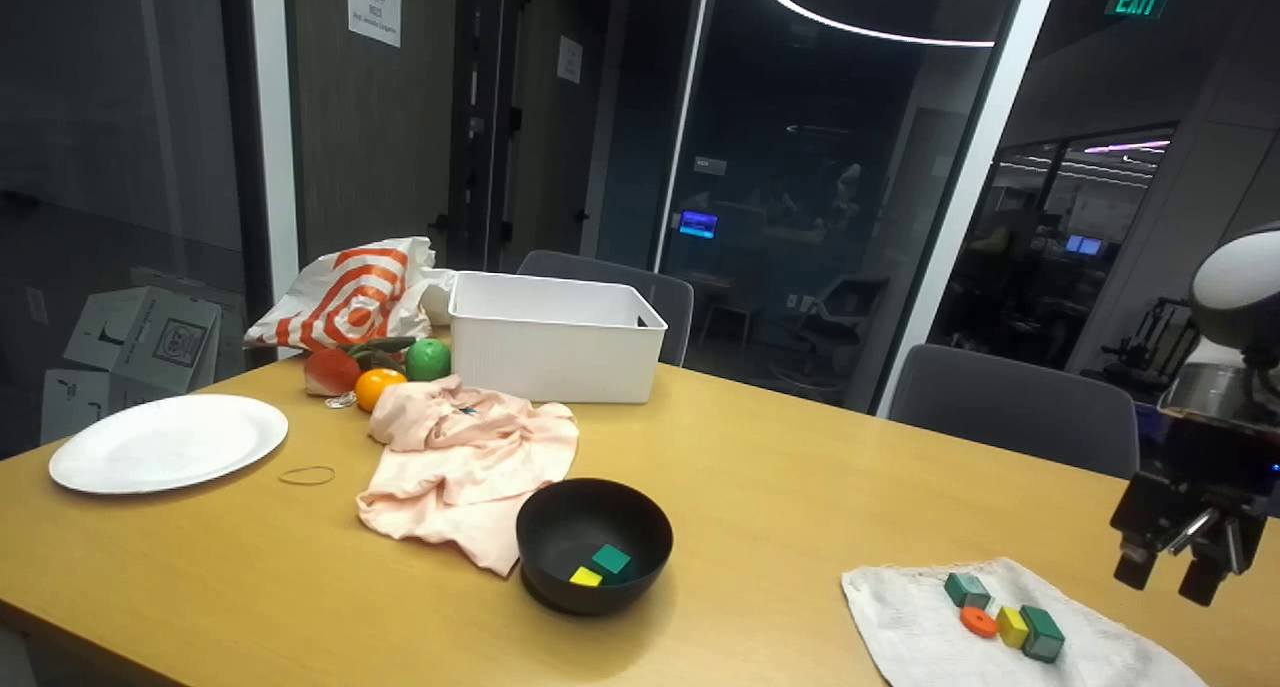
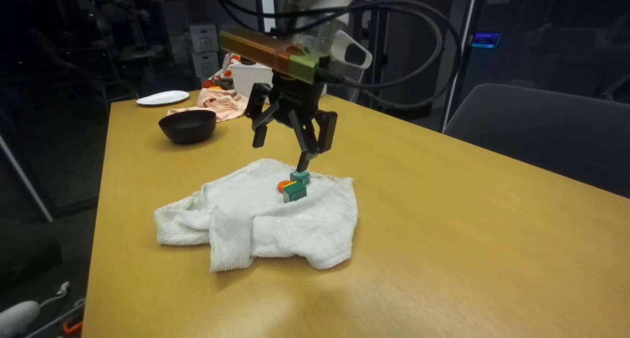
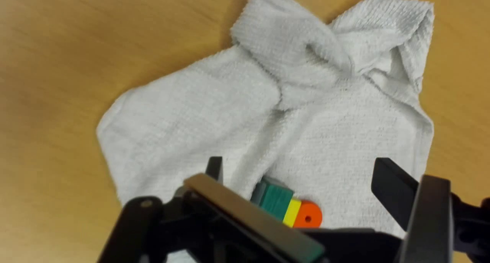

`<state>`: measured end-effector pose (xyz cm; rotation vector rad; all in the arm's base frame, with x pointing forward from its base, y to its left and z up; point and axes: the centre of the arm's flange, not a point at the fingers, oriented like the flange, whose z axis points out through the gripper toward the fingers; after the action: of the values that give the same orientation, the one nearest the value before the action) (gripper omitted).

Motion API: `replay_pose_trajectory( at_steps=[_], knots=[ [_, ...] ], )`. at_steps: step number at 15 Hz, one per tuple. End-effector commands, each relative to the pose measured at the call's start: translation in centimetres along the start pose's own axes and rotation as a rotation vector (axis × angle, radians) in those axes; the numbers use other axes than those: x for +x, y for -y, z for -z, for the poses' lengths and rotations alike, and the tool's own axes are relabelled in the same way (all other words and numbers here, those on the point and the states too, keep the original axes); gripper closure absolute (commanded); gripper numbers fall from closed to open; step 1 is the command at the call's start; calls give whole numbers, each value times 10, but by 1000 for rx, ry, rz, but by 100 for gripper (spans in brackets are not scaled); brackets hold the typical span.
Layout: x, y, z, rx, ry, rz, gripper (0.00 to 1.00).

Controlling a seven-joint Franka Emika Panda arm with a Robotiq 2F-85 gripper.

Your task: Unfold the white towel on the table

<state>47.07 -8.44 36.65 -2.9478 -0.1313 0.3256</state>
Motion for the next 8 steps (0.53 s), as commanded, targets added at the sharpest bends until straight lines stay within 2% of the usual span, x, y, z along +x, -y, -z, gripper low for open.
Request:
replay_pose_trajectory(
  at_steps=[1, 3, 4, 8],
  knots=[
    [-16, 4, 36, -117, -156, -42, 0],
    [-17, 4, 50, -151, -216, -67, 0],
    [-4, -1, 40, -107, -154, -37, 0],
    [-4, -1, 38, -108, -150, -41, 0]
  ],
)
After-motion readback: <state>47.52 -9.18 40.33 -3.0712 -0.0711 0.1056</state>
